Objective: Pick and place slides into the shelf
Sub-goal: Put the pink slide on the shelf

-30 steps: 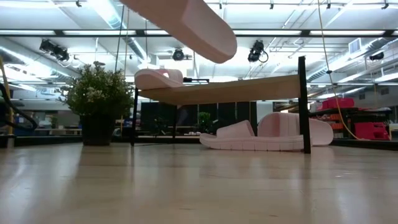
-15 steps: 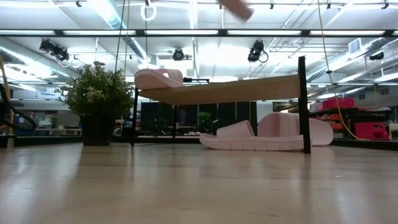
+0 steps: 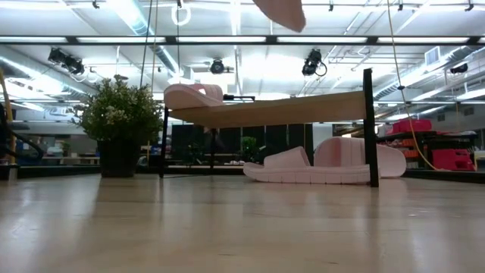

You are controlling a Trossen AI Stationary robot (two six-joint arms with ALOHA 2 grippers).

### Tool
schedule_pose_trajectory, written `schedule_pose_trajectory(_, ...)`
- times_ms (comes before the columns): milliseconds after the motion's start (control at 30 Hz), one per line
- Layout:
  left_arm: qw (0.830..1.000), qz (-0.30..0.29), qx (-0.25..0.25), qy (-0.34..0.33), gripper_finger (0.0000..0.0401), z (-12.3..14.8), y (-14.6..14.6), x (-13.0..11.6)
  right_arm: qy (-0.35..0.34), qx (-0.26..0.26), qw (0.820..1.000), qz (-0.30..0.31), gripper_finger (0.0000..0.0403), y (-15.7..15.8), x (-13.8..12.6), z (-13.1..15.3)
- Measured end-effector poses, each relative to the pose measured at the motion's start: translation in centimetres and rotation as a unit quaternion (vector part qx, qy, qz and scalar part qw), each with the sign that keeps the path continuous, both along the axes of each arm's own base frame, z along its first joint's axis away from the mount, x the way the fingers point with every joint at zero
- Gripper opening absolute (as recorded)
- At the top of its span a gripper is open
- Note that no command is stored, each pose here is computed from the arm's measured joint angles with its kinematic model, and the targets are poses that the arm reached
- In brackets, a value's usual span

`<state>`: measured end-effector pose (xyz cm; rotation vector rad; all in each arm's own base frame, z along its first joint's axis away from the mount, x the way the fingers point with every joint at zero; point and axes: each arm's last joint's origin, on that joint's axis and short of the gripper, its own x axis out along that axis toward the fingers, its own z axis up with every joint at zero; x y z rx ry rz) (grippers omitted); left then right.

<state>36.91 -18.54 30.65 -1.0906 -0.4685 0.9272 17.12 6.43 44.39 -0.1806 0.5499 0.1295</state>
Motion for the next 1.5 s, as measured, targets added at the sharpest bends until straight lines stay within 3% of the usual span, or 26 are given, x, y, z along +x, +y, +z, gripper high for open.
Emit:
schedule_pose_trajectory(133,1.0,0.009,-0.03,-0.006,0.0042,-0.1,1.3,0.7,-0.002,-0.032,0.999,0.005,0.0006,-0.4,0.2,0.0)
schedule_pose_trajectory(333,0.999,0.028,-0.034,-0.002,0.0042,-0.2,2.9,1.4,-0.003,-0.057,0.998,-0.018,0.0009,-1.6,0.5,0.0)
schedule_pose_trajectory(567,0.997,0.031,-0.038,0.064,0.0042,-0.7,4.3,1.1,0.012,-0.08,0.995,-0.056,0.0006,-3.4,0.8,-0.2)
schedule_pose_trajectory(933,0.991,0.055,-0.038,0.119,0.0042,-2.2,6.8,0.9,0.018,-0.087,0.992,-0.091,0.0006,-4.9,1.0,-0.3)
schedule_pose_trajectory(1100,0.99,0.059,-0.051,0.121,0.0042,-2.0,7.8,-0.4,0.022,-0.087,0.99,-0.109,0.0009,-5.6,1.3,-0.3)
schedule_pose_trajectory(1333,0.996,0.072,-0.043,0.03,0.0042,-0.5,9.5,-4.6,0.036,-0.082,0.989,-0.119,0.0007,-6.3,2.6,-0.9)
schedule_pose_trajectory(1500,0.993,0.066,-0.072,-0.069,0.0042,-1.9,10.4,-8.2,0.043,-0.085,0.987,-0.131,0.0009,-6.8,3.5,-1.2)
